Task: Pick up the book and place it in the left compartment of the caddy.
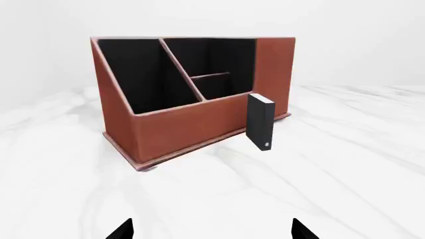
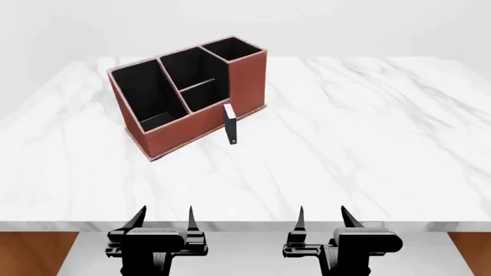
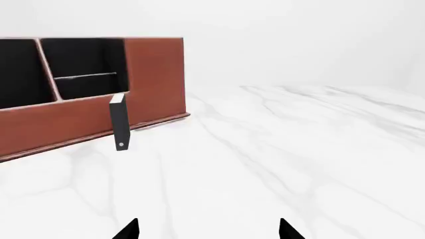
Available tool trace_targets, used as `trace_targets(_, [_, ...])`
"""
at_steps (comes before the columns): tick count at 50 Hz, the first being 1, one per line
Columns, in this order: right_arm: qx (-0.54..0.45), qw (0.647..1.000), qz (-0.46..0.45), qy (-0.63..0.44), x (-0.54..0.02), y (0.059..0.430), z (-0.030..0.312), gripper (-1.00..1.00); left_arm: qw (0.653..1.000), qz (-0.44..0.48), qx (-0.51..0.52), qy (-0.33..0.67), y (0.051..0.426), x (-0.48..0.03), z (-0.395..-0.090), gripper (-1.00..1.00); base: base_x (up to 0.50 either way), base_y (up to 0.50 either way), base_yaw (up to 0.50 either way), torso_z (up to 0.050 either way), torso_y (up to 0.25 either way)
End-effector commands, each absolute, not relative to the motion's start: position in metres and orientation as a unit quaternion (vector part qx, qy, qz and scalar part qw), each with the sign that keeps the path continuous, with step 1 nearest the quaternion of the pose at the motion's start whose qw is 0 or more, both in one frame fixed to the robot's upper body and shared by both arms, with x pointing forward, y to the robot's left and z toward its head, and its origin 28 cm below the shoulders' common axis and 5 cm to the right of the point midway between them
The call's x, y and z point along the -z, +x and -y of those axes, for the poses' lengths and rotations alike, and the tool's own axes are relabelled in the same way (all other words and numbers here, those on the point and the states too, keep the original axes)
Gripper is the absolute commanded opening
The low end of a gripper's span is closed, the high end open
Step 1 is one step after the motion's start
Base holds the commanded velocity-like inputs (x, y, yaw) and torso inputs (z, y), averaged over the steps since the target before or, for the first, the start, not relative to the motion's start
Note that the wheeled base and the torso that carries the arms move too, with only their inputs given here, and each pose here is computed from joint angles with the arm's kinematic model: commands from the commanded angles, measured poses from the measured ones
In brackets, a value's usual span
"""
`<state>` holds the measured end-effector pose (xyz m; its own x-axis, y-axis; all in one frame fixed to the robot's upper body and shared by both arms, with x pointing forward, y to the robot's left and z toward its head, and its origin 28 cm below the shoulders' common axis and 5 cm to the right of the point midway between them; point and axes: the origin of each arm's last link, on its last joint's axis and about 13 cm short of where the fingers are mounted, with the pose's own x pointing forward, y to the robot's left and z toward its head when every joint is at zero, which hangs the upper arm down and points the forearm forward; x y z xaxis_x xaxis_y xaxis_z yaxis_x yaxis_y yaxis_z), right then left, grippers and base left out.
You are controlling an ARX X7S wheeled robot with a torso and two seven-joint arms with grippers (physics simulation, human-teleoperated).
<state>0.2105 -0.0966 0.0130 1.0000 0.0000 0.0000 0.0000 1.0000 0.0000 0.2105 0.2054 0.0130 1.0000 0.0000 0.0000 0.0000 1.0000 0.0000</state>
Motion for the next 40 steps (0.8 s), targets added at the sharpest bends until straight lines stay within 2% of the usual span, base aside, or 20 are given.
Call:
trace_targets(1, [-0.004,1.000,-0.001,0.002,-0.0126,0.2091,0.0958,1.00,1.000,0.000,-0.002,0.009,0.2101,-0.0124,-0.2052,1.00,0.00,0.00,0.00,0.000,0.000])
trace_targets(22, [0.014,1.000,0.016,0.013,-0.0155,0.2150,0.0965,1.00,1.000,0.001,-0.001,0.008,0.2179,-0.0115,-0.2065,1.00,0.00,0.01,0.00,0.000,0.000])
trace_targets(40, [0.008,1.000,0.014,-0.014,-0.0142,0.2129,0.0950,1.00,1.000,-0.002,-0.001,0.018,0.2178,-0.0096,-0.2058,1.00,0.00,0.50,0.00,0.000,0.000])
